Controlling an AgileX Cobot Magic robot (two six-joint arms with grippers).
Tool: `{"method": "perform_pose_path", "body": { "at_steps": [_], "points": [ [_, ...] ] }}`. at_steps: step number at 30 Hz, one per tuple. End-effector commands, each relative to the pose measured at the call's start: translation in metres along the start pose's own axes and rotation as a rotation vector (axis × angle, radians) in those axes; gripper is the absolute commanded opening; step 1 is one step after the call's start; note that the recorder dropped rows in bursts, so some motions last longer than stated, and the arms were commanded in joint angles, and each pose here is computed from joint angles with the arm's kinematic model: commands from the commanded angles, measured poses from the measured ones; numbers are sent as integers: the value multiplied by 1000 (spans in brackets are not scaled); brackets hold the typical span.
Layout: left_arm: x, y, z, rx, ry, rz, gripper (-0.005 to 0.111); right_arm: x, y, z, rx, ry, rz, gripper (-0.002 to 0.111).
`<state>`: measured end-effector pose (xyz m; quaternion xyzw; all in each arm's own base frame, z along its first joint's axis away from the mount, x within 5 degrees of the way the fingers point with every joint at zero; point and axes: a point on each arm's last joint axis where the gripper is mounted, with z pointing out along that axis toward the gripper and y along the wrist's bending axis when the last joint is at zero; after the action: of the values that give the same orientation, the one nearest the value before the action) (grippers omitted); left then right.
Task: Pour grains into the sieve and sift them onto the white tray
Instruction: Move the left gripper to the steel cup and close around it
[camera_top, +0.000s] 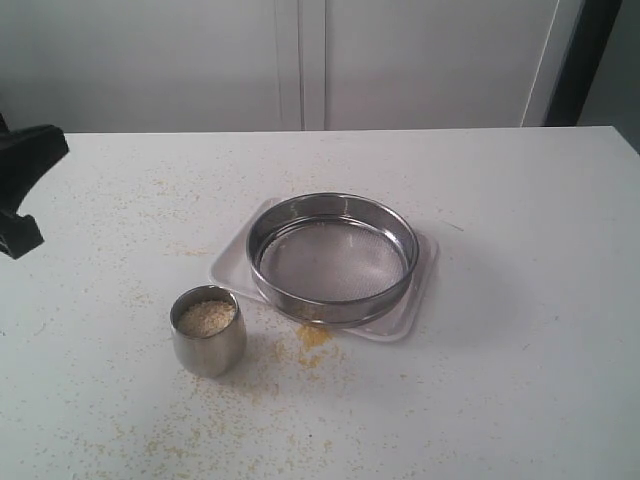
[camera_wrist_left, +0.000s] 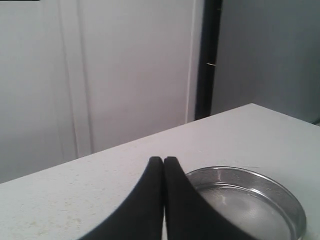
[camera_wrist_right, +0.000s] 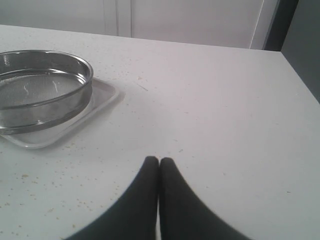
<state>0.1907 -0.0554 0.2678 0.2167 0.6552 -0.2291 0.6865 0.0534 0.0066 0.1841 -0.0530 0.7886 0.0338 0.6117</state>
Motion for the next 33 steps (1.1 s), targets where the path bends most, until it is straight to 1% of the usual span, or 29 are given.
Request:
{"method": "perform_pose_path", "body": {
  "at_steps": [1,7,12,15,16,18,20,21,22,23,24,25,28,33],
  "points": [
    [5,-5,6,107,2,4,0,1,0,0,-5,-4,3,0],
    [15,-3,14,110,57,-14,0,1,0,0,-5,-4,3,0],
    [20,-14,35,127,177,33,0,1,0,0,-5,-4,3,0],
    [21,-20,47,146,197,14,0,1,0,0,-5,-4,3,0],
    [21,-22,51,162,190,18,2,1,0,0,-5,-4,3,0],
    [22,-26,55,197,170,34,11,1,0,0,-5,-4,3,0],
    [25,-28,59,221,157,13,26,1,0,0,-5,-4,3,0],
    [28,-28,61,230,163,2,44,1,0,0,-5,-4,3,0],
    [31,-27,63,223,167,-12,56,1,0,0,-5,-4,3,0],
    [37,-25,66,207,183,-38,79,1,0,0,-5,-4,3,0],
    [40,-23,67,200,192,-51,91,1,0,0,-5,-4,3,0],
    [45,-23,69,203,207,-72,105,1,0,0,-5,-4,3,0],
    [57,-22,72,212,249,-106,105,1,0,0,-5,-4,3,0],
    [77,-26,79,295,249,-109,105,1,0,0,-5,-4,3,0]
  ]
}}
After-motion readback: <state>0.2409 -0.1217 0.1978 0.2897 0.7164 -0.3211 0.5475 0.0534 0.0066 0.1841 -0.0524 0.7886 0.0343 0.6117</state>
